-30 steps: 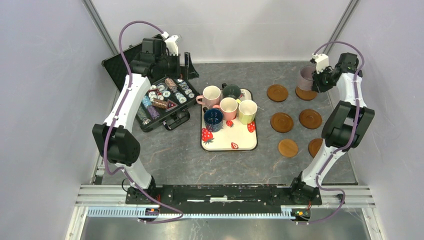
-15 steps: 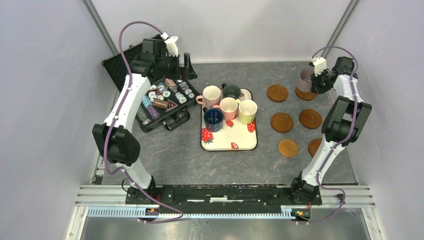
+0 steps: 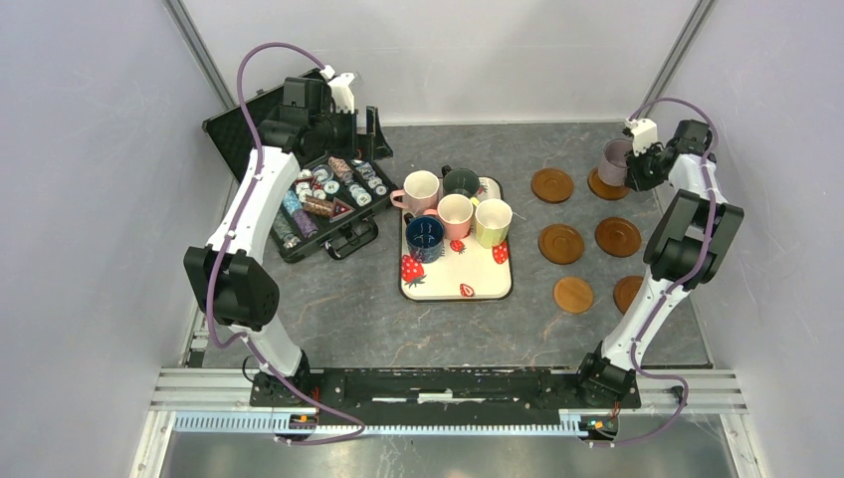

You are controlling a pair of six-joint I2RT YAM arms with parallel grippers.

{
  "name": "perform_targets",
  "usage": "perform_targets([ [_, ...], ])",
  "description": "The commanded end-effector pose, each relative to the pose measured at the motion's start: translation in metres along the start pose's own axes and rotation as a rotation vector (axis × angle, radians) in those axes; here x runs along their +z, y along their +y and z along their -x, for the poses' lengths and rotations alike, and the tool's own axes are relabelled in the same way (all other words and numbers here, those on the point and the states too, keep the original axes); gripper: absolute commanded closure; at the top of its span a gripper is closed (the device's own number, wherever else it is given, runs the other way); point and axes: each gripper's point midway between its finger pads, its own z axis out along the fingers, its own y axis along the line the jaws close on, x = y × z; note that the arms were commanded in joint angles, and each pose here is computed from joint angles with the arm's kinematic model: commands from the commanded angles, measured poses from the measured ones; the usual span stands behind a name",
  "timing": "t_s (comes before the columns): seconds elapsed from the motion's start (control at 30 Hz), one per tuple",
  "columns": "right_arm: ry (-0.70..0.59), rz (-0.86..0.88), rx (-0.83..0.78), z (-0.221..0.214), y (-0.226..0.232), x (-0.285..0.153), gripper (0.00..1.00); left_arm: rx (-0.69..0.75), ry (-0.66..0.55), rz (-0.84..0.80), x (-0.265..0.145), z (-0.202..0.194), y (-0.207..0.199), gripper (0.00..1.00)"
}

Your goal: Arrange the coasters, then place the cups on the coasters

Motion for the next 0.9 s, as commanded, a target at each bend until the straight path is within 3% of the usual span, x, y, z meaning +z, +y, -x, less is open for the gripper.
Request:
perform_targets([
  [0.0,-0.103,-0.028,-0.035,0.024,-0.014,0.001,0.99,0.05,-0.031,0.003,-0.007,0.012,0.001,0.0],
  [0.47,-0.091,-0.003,-0.002,0.01,-0.006,0.013,0.96,0.038,-0.02,0.001,-0.003,0.009,0.003,0.0],
  [0.87,-0.072,0.004,0.014,-0.003,-0.003,0.017,0.79,0.035,-0.014,-0.003,0.001,0.008,0.004,0.0],
])
